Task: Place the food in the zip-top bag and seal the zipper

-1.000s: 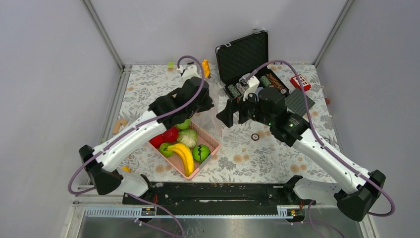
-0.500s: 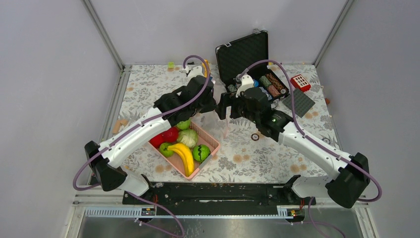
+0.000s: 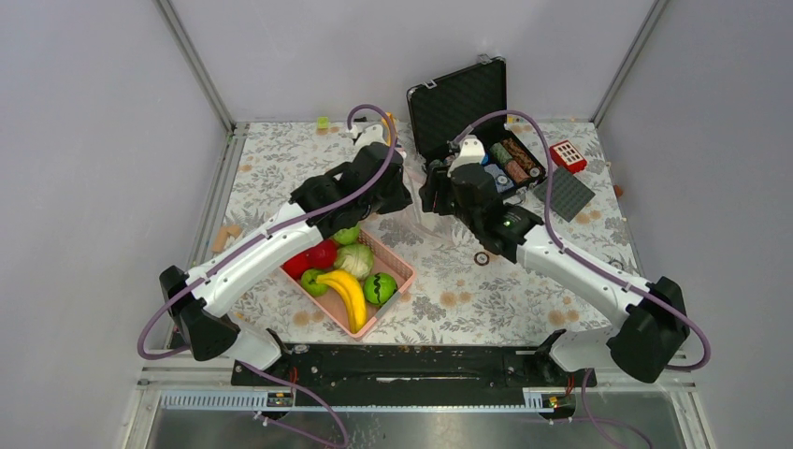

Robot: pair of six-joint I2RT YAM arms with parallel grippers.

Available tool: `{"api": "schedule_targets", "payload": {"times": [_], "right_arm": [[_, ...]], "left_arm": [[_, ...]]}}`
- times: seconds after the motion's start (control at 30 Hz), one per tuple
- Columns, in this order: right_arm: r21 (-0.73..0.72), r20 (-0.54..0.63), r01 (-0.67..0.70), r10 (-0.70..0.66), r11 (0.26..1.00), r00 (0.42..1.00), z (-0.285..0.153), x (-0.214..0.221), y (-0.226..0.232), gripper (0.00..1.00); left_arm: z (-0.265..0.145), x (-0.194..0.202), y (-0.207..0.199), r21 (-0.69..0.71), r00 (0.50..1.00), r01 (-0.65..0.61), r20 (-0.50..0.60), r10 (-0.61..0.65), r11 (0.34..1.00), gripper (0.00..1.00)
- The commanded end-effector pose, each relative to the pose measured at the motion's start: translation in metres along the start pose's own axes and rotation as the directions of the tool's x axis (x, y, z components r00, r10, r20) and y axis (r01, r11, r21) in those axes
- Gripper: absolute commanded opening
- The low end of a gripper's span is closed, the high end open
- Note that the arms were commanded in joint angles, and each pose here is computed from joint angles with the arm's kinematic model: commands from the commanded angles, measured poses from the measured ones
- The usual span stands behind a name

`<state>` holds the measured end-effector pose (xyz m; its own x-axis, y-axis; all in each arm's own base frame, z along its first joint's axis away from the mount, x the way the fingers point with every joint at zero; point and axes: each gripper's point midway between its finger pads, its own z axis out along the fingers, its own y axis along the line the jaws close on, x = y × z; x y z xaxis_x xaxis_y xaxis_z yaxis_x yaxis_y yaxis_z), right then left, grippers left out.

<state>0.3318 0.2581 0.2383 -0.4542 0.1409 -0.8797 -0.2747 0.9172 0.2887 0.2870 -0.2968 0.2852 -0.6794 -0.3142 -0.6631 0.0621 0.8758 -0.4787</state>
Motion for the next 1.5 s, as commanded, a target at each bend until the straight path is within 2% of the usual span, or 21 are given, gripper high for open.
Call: {"api": "schedule_targets", "payload": {"times": [0.0, 0.07, 0.2, 0.3, 0.4, 0.5, 0.63, 0.7, 0.83, 0.9, 0.93, 1.0, 1.07, 1.17, 1.33, 1.47], "right_arm": [[-0.007, 0.065, -0.034, 0.035, 0.999, 0.997, 0.005, -0.025, 0.011, 0.59], [0.034, 0.066, -0.018, 0.016, 0.999, 0.998, 0.004, -0.024, 0.003, 0.55], [0.183, 0.094, 0.045, -0.063, 0.982, 0.994, -0.013, -0.032, -0.03, 0.41], [0.303, 0.119, 0.093, -0.134, 0.949, 0.984, -0.032, -0.045, -0.056, 0.31], [0.404, 0.102, 0.14, -0.196, 0.904, 0.975, -0.05, -0.049, -0.079, 0.17], [0.422, 0.052, 0.183, -0.225, 0.888, 0.973, -0.065, -0.046, -0.088, 0.0], [0.379, -0.071, 0.248, -0.239, 0.891, 0.968, -0.087, -0.033, -0.09, 0.0], [0.327, -0.129, 0.249, -0.218, 0.912, 0.967, -0.096, -0.023, -0.084, 0.0], [0.199, -0.24, 0.219, -0.169, 0.955, 0.956, -0.112, 0.0, -0.067, 0.0], [0.231, -0.274, 0.213, -0.146, 0.949, 0.951, -0.124, 0.004, -0.074, 0.0], [0.252, -0.283, 0.209, -0.134, 0.945, 0.95, -0.129, 0.006, -0.079, 0.0], [0.31, -0.298, 0.219, -0.124, 0.925, 0.946, -0.138, 0.008, -0.092, 0.0], [0.361, -0.311, 0.233, -0.119, 0.903, 0.943, -0.147, 0.011, -0.103, 0.0], [0.455, -0.318, 0.254, -0.11, 0.854, 0.942, -0.158, 0.012, -0.123, 0.0], [0.51, -0.309, 0.24, -0.085, 0.826, 0.947, -0.152, 0.017, -0.13, 0.0], [0.496, -0.314, 0.224, -0.067, 0.839, 0.947, -0.134, 0.022, -0.121, 0.0]], "left_arm": [[-0.023, -0.021, -0.014, 0.073, 0.998, 0.013, 0.055, -0.017, 0.997, 0.0], [-0.026, -0.024, -0.01, 0.057, 0.998, 0.003, 0.07, -0.007, 0.998, 0.0], [-0.029, -0.03, 0.007, -0.016, 0.995, -0.029, 0.1, 0.031, 0.999, 0.0], [-0.026, -0.026, 0.017, -0.043, 0.995, -0.058, 0.074, 0.061, 0.997, 0.0], [-0.02, -0.021, 0.025, -0.06, 0.995, -0.079, 0.049, 0.082, 0.995, 0.0], [-0.014, -0.016, 0.035, -0.094, 0.995, -0.097, 0.023, 0.099, 0.991, 0.0], [-0.008, -0.01, 0.035, -0.08, 0.99, -0.14, -0.026, 0.139, 0.987, 0.0], [-0.004, -0.003, 0.02, -0.004, 0.984, -0.169, -0.057, 0.169, 0.986, 0.0], [0.001, 0.022, -0.03, 0.274, 0.957, -0.204, -0.146, 0.25, 0.94, 0.13], [-0.001, 0.036, -0.056, 0.392, 0.94, -0.205, -0.175, 0.291, 0.897, 0.18], [-0.003, 0.04, -0.066, 0.427, 0.937, -0.209, -0.171, 0.305, 0.88, 0.25], [-0.006, 0.051, -0.086, 0.505, 0.922, -0.216, -0.176, 0.345, 0.836, 0.44], [-0.013, 0.058, -0.103, 0.575, 0.912, -0.214, -0.171, 0.372, 0.79, 0.67], [-0.022, 0.062, -0.114, 0.635, 0.908, -0.199, -0.167, 0.384, 0.747, 0.97], [-0.036, 0.064, -0.108, 0.652, 0.916, -0.187, -0.154, 0.37, 0.734, 0.99], [-0.042, 0.064, -0.075, 0.574, 0.933, -0.201, -0.134, 0.333, 0.794, 0.99]]}}
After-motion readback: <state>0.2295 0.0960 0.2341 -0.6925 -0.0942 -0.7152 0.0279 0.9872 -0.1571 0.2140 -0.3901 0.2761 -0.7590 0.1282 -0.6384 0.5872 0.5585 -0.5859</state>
